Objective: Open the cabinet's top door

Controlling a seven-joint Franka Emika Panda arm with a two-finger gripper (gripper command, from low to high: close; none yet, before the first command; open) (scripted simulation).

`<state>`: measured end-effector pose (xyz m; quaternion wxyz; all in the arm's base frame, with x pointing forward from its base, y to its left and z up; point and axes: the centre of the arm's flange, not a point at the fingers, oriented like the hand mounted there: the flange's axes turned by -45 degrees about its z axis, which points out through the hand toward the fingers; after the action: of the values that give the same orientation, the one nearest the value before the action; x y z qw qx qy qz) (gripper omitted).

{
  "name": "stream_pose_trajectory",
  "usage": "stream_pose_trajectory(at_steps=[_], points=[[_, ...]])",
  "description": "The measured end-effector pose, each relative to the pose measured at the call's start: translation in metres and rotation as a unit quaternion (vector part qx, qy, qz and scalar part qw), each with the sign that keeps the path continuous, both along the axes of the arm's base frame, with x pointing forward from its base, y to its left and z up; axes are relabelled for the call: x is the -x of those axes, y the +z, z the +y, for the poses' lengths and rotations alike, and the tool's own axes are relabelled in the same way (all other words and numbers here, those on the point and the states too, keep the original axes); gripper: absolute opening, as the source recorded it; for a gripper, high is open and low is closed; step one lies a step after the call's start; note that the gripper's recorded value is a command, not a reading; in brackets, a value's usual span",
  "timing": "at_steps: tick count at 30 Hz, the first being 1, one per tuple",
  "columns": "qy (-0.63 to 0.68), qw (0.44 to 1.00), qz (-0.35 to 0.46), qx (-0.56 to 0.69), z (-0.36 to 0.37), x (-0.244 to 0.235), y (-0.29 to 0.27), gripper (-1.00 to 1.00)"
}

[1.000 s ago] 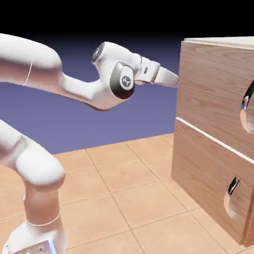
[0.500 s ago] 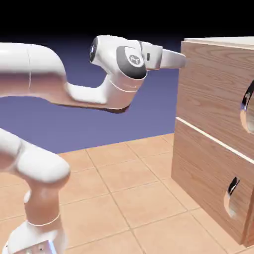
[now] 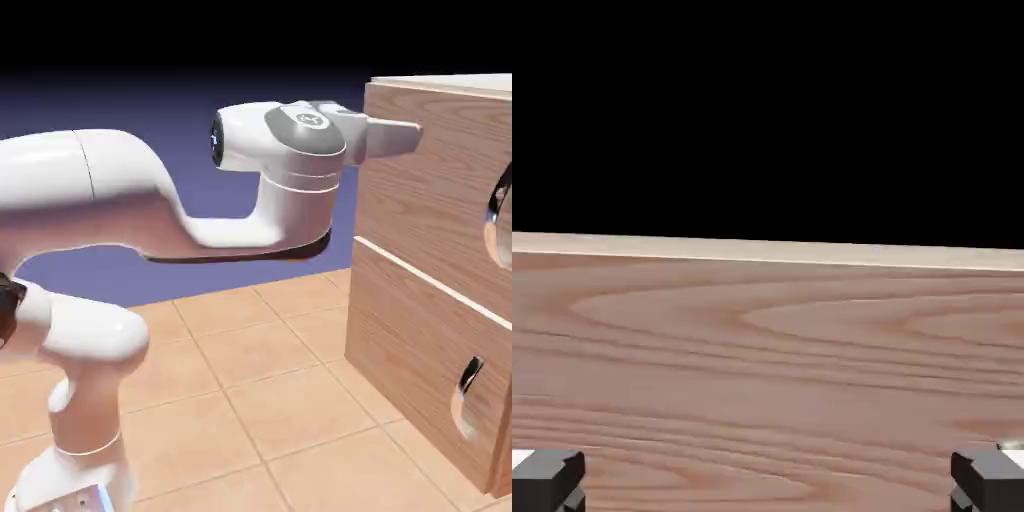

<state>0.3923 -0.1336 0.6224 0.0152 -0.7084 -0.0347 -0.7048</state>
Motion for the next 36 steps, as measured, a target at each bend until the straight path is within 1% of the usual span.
stream_pose_trajectory(at_steps=[6, 16, 17, 21, 22, 24, 36], points=[[-0.006, 1.0, -0.009, -0.008, -0.036, -0.02, -0.032, 0.0], [-0.014, 1.0, -0.002, -0.014, -0.09, -0.061, -0.111, 0.0], [-0.014, 1.0, -0.002, -0.014, -0.09, -0.061, -0.111, 0.0], [-0.013, 1.0, -0.002, -0.014, -0.089, -0.103, -0.111, 0.0], [-0.014, 1.0, -0.002, -0.014, -0.088, -0.111, -0.111, -1.0], [-0.014, 1.0, -0.002, -0.014, -0.088, -0.111, -0.111, -1.0], [-0.118, 0.993, -0.004, -0.013, -0.053, -0.029, -0.111, -1.0]])
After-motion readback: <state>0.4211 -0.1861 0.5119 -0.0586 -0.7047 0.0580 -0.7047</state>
